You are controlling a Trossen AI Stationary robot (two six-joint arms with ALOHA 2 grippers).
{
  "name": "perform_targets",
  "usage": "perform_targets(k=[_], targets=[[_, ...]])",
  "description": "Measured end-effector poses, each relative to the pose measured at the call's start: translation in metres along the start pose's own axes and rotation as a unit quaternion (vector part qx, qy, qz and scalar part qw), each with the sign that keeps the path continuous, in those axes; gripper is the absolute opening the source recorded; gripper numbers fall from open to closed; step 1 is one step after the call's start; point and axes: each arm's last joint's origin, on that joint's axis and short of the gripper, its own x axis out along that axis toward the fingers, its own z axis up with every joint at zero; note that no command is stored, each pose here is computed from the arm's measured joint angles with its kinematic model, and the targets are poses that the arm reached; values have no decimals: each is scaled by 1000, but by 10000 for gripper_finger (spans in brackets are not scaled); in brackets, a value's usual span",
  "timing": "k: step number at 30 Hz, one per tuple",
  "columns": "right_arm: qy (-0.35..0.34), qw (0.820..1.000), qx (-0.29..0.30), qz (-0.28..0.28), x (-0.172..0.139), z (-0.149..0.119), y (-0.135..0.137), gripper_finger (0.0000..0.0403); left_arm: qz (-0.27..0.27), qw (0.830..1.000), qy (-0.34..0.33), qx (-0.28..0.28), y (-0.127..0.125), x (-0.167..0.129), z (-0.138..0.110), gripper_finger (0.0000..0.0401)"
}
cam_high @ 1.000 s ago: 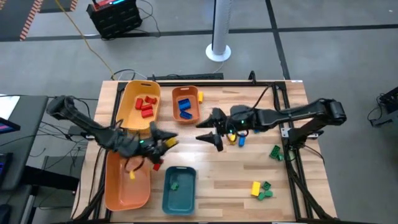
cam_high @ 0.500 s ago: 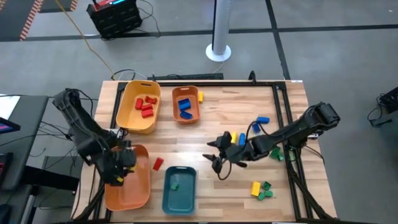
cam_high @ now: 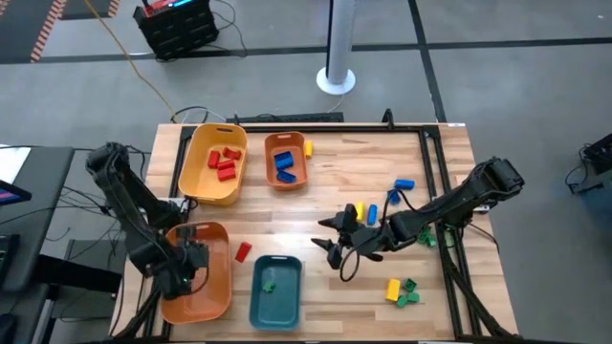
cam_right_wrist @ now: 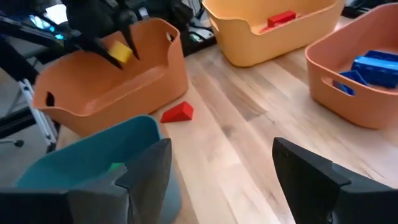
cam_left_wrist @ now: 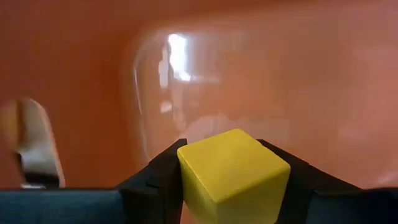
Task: Sort blocks
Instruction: Put the yellow wooden block into the bottom orange bin
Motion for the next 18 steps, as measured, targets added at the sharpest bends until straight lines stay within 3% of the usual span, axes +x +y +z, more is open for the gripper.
perform_targets(k=[3,9,14,18], targets=[[-3,1000,2,7,-2,-1,3,291,6,1000,24,-3,-1,15,1,165],[-2,1000,17,14,-4,-2,6,291,-73,997,34,-10,-1,43,2,166],[1,999,19,29,-10,-6,14,291,-62,995,60,-43,11,62,-10,169],[2,999,19,31,-13,-9,17,291,-62,995,59,-52,12,64,-11,197]])
